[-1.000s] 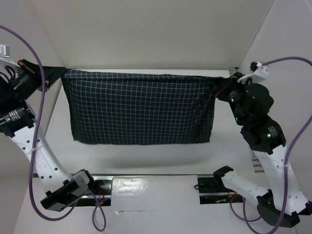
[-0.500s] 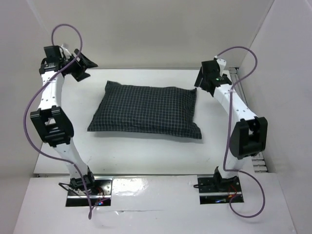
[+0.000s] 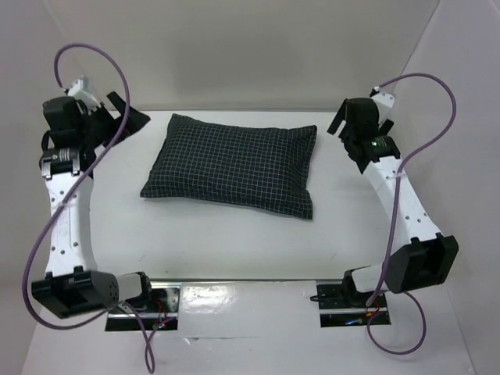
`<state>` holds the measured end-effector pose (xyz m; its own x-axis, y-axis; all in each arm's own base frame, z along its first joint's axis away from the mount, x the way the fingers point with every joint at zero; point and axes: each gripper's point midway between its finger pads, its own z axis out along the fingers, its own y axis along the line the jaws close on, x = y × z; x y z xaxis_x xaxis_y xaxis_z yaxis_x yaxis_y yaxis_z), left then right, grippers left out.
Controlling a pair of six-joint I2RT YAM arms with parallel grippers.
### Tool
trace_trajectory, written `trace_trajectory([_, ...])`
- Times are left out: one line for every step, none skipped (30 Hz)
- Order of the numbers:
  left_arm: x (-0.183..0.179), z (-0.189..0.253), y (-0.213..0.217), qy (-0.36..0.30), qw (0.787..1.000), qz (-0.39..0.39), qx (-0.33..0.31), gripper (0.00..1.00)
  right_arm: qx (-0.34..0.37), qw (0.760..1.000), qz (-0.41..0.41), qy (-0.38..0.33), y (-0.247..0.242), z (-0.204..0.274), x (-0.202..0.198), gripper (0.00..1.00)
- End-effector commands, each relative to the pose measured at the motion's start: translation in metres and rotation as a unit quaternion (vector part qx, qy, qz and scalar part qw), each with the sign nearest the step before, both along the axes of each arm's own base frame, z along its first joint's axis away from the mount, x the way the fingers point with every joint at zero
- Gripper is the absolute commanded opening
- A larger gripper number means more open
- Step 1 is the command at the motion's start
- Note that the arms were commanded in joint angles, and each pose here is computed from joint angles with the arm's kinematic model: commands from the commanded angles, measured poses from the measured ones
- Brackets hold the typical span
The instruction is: Put the pillow into the pillowcase
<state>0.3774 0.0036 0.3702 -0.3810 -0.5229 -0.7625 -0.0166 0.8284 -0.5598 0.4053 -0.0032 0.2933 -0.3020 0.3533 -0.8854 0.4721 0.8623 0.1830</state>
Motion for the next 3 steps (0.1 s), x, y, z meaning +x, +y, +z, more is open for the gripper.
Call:
trace_trajectory([-0.0035, -0.0332, -0.0060, 0.010, 1.000, -0.015, 0.012, 1.00, -0.014, 0.999, -0.031, 0.030, -0.0145, -0.0205, -0.0216, 1.00])
trace_trajectory([-0.0104, -0.0307, -0.0077, 0.000, 1.000, -0.015, 0.015, 1.00, -0.014, 0.999, -0.031, 0.031, -0.0152, -0.0228, -0.0262, 0.98])
trace_trajectory([-0.0115, -0.0280, -0.0073, -0.004, 1.000, -0.007, 0.021, 1.00, -0.021, 0.999, -0.044, 0.024, -0.0207, -0.0285, -0.0300, 0.98])
